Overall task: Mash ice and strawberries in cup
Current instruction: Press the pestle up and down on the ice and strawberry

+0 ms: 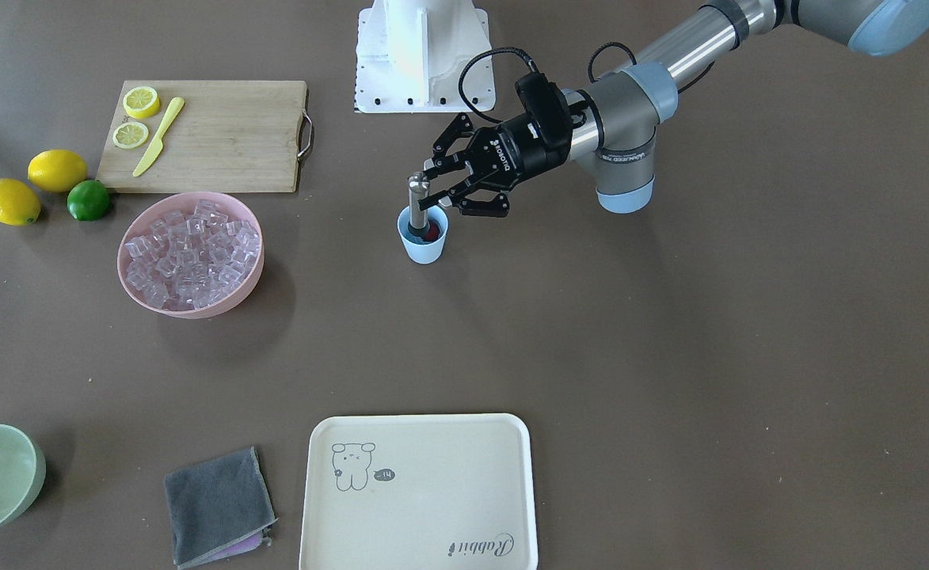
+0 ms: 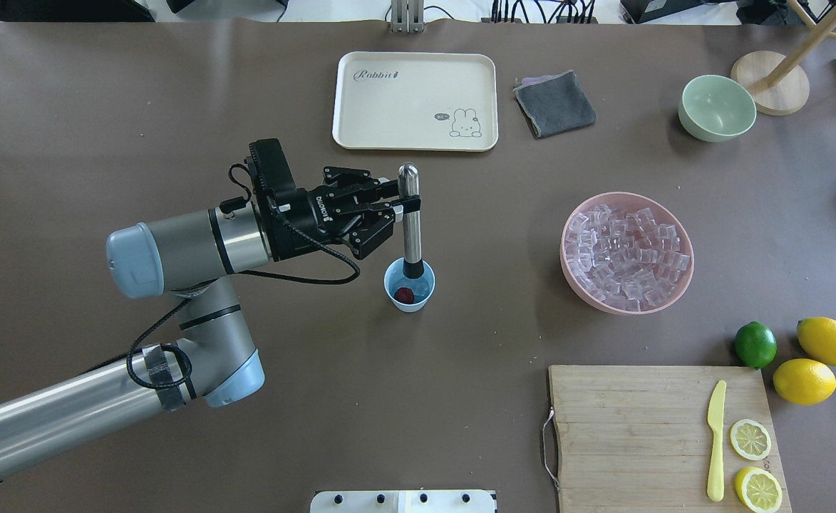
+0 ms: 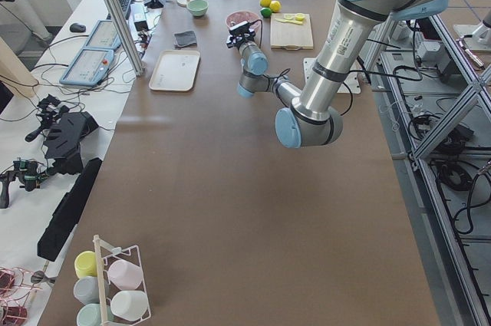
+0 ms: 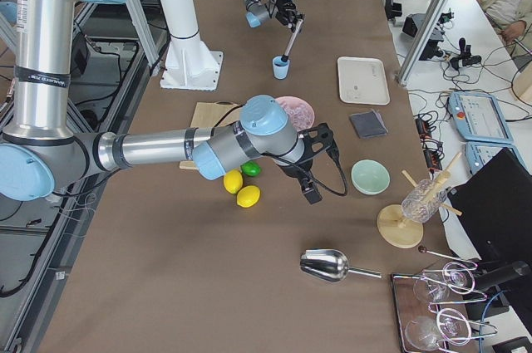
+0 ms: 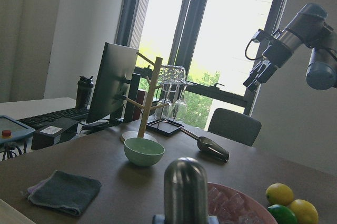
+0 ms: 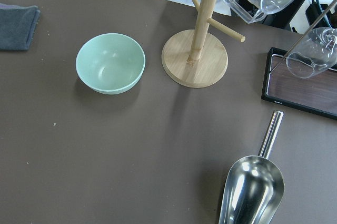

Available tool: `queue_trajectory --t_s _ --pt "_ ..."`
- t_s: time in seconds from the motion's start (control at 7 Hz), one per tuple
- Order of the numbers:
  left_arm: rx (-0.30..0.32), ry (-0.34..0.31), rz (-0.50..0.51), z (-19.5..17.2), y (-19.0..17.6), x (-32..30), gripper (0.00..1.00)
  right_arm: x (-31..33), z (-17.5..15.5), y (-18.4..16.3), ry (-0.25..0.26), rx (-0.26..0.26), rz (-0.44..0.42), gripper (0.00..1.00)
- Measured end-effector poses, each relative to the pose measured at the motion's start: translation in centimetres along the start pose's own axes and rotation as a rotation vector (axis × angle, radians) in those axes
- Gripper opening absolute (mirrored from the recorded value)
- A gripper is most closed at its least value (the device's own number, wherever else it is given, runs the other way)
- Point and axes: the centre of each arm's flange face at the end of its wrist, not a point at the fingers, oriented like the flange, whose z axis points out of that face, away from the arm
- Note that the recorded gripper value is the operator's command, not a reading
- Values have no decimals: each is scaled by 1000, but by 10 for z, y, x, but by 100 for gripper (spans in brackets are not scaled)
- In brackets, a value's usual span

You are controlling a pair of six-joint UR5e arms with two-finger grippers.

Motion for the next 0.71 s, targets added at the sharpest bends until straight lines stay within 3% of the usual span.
queue_trajectory --t_s 0.71 --pt "-42 -21 1 1 17 -5 0 1 1 -1 2 -1 -2 100"
